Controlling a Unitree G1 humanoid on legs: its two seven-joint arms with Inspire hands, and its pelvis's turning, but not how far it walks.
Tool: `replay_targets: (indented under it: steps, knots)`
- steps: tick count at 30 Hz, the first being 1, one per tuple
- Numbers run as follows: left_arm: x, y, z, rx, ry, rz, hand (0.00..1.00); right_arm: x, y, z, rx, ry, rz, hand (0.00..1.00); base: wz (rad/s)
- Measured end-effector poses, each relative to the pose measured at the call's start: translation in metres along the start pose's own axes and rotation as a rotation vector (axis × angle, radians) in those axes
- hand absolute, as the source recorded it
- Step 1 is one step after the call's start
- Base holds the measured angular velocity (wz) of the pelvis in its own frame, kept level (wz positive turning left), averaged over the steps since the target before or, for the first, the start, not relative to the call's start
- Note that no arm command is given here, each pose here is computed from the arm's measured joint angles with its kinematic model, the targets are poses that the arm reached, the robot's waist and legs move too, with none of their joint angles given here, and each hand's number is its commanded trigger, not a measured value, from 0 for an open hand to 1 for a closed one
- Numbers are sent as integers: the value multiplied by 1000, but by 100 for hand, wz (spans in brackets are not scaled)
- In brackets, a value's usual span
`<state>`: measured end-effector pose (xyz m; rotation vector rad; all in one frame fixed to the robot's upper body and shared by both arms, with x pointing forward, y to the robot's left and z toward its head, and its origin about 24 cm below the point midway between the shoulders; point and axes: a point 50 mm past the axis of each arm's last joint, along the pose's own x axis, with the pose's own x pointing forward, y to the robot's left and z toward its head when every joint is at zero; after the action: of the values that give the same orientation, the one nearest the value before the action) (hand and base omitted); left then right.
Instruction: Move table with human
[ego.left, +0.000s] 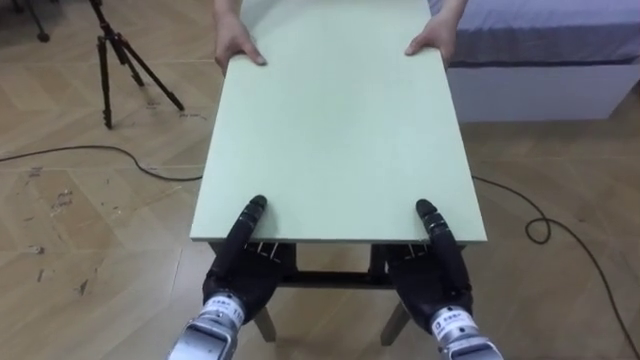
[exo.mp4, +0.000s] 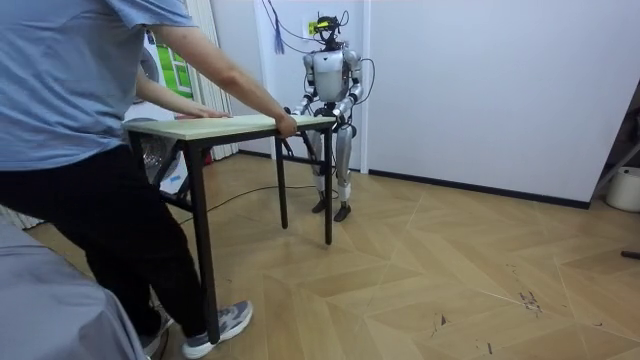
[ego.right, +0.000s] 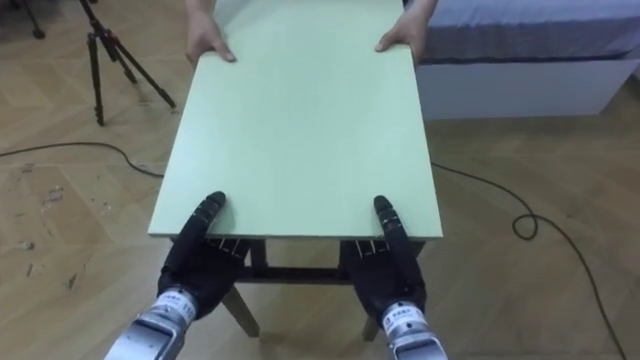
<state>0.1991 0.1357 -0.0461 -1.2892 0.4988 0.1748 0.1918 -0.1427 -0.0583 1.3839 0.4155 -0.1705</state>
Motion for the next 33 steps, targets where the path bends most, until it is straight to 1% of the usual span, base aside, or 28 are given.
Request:
replay_targets:
  steps: [2,8,12,15,18,20,25,31,33]
  knots:
    - [-2,1,0,2,0,1,100,-2,0,0,-12,1,2,100,0]
    - [-16,6,-8,12,-5,-11,100,-15,-2,1,-41,-9,29,100,0]
    - [-25,8,-10,28,-14,-11,100,-18,-4,0,-46,0,46,100,0]
    - [-29,12,-10,61,-24,-2,100,-24,-7,-3,-39,11,43,100,1]
    - [-30,11,-10,91,-28,-19,100,-31,-6,-4,-29,5,51,100,-3]
    - [-33,11,-11,92,-29,-22,100,-33,-6,-4,-26,3,54,100,0]
    - [-40,18,-14,83,-32,-12,100,-41,-10,-7,-34,4,41,100,-1]
    - [-43,17,-15,96,-54,-18,100,-43,-11,-10,-22,5,38,100,6]
    - [-46,17,-17,110,-57,-21,100,-48,-14,-11,-9,-1,37,100,11]
